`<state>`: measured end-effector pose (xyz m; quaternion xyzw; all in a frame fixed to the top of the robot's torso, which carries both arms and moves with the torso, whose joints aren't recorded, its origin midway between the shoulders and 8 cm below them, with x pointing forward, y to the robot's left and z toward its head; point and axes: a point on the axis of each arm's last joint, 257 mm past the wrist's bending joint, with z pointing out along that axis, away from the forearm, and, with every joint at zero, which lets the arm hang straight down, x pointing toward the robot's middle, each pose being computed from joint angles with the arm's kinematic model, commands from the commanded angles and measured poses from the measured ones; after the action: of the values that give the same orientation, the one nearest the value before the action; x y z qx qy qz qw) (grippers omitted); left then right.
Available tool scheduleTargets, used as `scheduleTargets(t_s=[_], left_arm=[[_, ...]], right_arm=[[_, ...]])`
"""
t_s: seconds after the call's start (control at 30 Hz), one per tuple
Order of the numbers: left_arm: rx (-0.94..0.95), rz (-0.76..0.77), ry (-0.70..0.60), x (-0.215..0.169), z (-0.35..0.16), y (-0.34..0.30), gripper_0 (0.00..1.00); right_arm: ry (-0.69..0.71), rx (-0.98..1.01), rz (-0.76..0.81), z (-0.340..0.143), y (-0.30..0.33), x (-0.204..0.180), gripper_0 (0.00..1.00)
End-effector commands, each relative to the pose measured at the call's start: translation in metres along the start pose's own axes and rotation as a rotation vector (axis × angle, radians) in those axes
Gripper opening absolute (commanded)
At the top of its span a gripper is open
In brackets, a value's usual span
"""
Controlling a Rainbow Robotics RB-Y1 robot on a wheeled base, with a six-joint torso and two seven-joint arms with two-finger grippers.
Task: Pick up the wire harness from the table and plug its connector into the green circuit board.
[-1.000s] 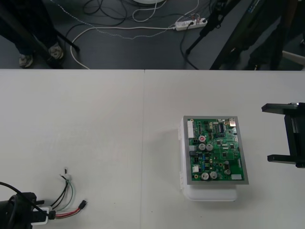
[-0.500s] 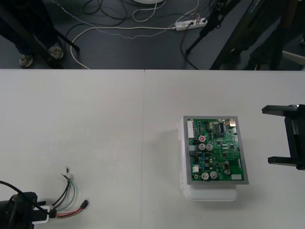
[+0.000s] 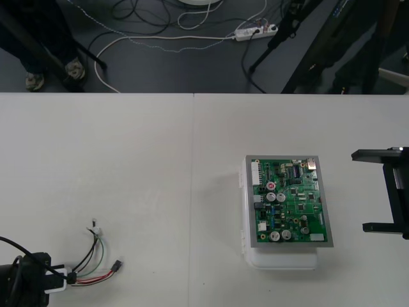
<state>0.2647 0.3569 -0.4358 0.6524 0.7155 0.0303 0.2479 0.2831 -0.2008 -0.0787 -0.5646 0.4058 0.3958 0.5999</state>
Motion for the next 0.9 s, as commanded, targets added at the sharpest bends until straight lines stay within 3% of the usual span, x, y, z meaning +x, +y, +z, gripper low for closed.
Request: scheduleTargets(t_s=[0.03,0.47,0.9], left_arm=[[-0.041,0.102,0.012,0.009,-0.024,0.041,0.00],[0.031,0.045,-0.033,0.006,-0.070,0.050,0.00],[0.107,0.001,-0.160,-0.026,-0.120,0.058,0.00]], right_arm=[[0.002,-0.042,0.030,-0.003,0.012,-0.009,1.00],[0.013,-0.033,0.028,-0.007,0.010,-0.006,1.00],[0.010,-0.013,0.055,-0.012,0.005,-0.005,1.00]])
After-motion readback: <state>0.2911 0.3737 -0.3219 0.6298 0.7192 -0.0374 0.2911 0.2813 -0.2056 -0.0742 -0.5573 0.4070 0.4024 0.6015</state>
